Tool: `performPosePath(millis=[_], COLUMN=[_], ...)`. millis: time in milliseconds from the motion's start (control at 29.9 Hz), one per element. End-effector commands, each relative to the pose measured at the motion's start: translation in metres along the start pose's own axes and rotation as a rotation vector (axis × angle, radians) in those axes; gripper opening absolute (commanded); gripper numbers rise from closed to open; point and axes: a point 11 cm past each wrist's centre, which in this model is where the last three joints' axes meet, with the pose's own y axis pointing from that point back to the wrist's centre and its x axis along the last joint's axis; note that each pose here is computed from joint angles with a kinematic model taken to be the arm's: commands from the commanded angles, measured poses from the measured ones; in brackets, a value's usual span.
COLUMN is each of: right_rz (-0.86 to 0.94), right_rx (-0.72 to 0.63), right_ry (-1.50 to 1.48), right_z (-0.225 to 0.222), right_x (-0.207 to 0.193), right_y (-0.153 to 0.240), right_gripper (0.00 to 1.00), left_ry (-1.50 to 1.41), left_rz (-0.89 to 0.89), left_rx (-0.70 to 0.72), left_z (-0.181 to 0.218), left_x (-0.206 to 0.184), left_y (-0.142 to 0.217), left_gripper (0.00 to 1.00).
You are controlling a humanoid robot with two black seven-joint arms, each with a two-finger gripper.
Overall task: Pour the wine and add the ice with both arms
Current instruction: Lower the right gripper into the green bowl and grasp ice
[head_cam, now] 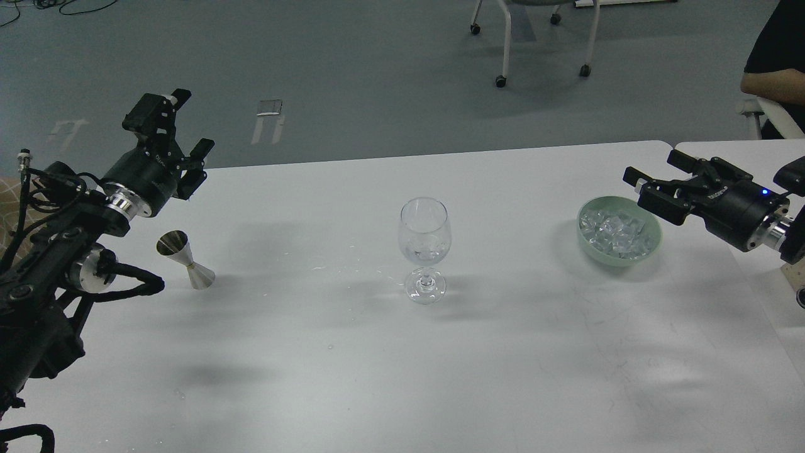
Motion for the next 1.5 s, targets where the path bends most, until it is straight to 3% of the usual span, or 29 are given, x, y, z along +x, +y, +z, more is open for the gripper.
performPosePath(millis=[0,535,635,735,902,1470], right_rz=[-0.035,-0.116,-0.113,-0.134,-0.151,-0.176], right_rx=[-0.025,-0.001,-0.006,-0.008,0.002,0.004], right_ry=[0.05,0.046,0.05,0.065,0.085,0.089], right_z=[0.009,-0.011,-0.009,-0.006,-0.006,-0.01], right_x=[-0.019,-0.065,-0.062,-0.064,-0.065,-0.073], right_y=[0.007,-0.021,-0.023,-0.022,-0.024,-0.033], right_gripper=[1.0,0.96,0.91,0.75,0.63,0.63], left_ry=[0.01,0.019,0.021,0.022,0.02,0.019], left_rz=[-0.008,-0.012,-0.013,-0.014,-0.014,-0.013], left_rx=[0.0,0.006,0.006,0.006,0.004,0.005], left_z=[-0.003,-0.008,-0.008,-0.009,-0.008,-0.008], left_x=[-0.005,-0.009,-0.009,-0.01,-0.01,-0.008], left_y=[-0.002,-0.001,-0.001,-0.001,-0.001,-0.001], left_gripper=[0.99,0.99,0.99,0.99,0.99,0.99])
